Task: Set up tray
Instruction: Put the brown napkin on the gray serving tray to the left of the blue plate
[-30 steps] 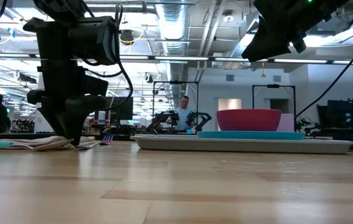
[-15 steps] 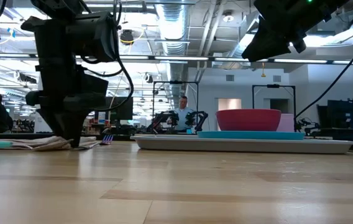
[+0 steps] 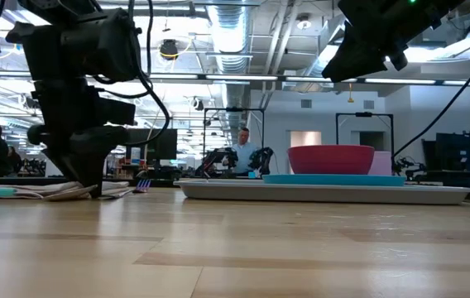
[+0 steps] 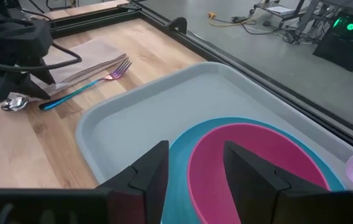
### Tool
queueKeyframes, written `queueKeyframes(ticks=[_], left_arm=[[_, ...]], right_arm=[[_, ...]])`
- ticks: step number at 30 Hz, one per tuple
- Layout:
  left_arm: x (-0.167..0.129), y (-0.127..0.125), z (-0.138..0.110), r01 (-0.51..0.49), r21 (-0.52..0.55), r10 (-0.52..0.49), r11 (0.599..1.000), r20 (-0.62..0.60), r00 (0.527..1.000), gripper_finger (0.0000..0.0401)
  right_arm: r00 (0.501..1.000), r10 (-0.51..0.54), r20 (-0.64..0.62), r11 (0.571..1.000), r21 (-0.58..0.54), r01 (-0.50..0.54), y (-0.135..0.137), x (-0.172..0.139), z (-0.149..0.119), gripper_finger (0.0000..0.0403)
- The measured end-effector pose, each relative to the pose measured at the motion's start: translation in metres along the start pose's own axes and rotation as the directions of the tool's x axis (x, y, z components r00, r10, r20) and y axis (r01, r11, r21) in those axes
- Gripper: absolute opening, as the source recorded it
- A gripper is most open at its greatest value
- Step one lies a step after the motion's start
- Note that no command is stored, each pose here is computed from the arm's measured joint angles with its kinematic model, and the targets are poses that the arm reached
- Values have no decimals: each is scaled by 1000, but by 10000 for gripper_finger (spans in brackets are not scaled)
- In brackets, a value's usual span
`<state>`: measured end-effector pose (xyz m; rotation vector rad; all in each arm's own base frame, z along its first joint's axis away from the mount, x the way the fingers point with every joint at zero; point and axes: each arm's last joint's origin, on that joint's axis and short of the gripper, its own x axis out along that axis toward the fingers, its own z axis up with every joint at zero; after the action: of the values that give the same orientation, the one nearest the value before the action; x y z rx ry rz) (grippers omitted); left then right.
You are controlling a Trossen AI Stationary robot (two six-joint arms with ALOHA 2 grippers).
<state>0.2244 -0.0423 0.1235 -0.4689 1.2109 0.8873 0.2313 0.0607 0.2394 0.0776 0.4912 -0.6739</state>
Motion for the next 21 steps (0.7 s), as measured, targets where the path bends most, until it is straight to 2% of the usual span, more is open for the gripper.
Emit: queueKeyframes(ticks=[3, 8, 9, 15, 18, 21], left_arm=[[0, 0, -1, 1, 24, -1, 1000, -6, 1000, 121], [0, 0, -2, -2, 37, 3, 999, -11, 1000, 23], [0, 0, -2, -8, 35, 8, 999, 0, 1000, 14], [-7, 4, 4, -36, -12, 37, 999, 101, 994, 6], [-29, 2, 15, 14, -53, -3, 998, 198, 980, 4], [-48, 8, 23, 9, -82, 17, 997, 309, 951, 4]], right_arm=[[1000, 0, 0, 1000, 0, 0, 0, 0, 0, 147], [1000, 0, 0, 1000, 0, 0, 0, 0, 0, 147], [1000, 0, 0, 1000, 0, 0, 0, 0, 0, 147], [1000, 0, 0, 1000, 1, 0, 0, 0, 0, 147], [1000, 1, 2, 1000, 3, -1, 0, 0, 0, 147], [1000, 1, 2, 1000, 3, -1, 0, 0, 0, 147]])
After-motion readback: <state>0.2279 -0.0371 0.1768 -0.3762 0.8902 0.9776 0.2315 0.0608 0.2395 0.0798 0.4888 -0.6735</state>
